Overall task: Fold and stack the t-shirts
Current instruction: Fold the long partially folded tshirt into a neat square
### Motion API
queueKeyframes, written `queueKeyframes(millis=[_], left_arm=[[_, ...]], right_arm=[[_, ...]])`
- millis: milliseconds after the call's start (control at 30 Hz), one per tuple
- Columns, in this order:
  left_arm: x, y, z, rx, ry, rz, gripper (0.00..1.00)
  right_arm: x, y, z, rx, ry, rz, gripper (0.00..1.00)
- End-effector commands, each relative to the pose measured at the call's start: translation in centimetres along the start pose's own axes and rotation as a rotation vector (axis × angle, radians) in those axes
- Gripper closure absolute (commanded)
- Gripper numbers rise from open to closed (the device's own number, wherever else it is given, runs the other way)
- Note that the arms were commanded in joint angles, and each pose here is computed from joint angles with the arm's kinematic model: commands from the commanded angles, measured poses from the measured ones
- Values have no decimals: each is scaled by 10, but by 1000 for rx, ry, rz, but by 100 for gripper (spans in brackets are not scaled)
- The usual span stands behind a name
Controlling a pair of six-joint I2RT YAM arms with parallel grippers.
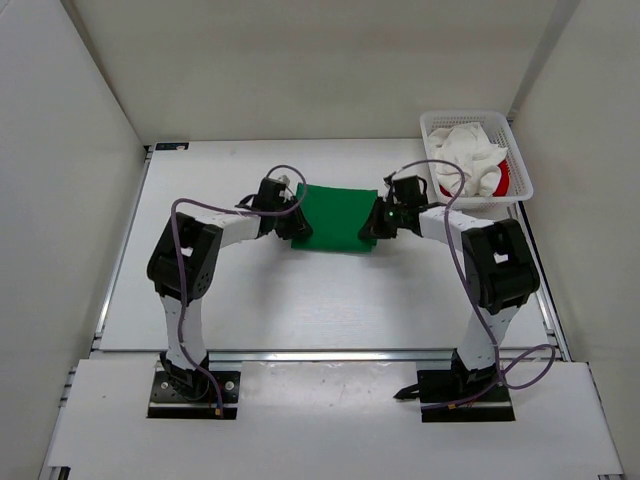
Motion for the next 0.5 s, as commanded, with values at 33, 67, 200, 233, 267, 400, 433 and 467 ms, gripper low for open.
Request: queueKeyframes(millis=[33,67,200,233,267,400,433,467], left_arm=[[29,-11,7,-25,-79,20,61],[34,-14,18,-19,-97,27,62],[38,-33,50,3,-90,70,61],[32,-44,49,-7,-82,106,62],[34,-48,57,0,-83,109,62],[20,-87,55,-68,-57,176,50],[19,-98,50,-107,-53,175,45],[17,-107,45,-144,-53,182,41]], right_arm=[[-27,2,23,-14,84,10,100],[-27,1,20,-41,76,-2,100],[-26,-6,36,-30,70,10,100],[-24,-8,38,-31,61,5,100],[-21,-12,34,-51,52,2,100],[-3,-33,24,-114,0,-4,100],[1,-39,22,-135,-20,-9,100],[3,-41,25,-140,-22,-3,99]])
Point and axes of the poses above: each gripper's point midway between its finger pads, its own y axis out along the fingers, its own x axis along the line the jaws close on, z = x × y, the point moved 9 cm from there along -y, back along the fingers, and after that the axes turned 7 degrees about -y, right-handed, at the moved point
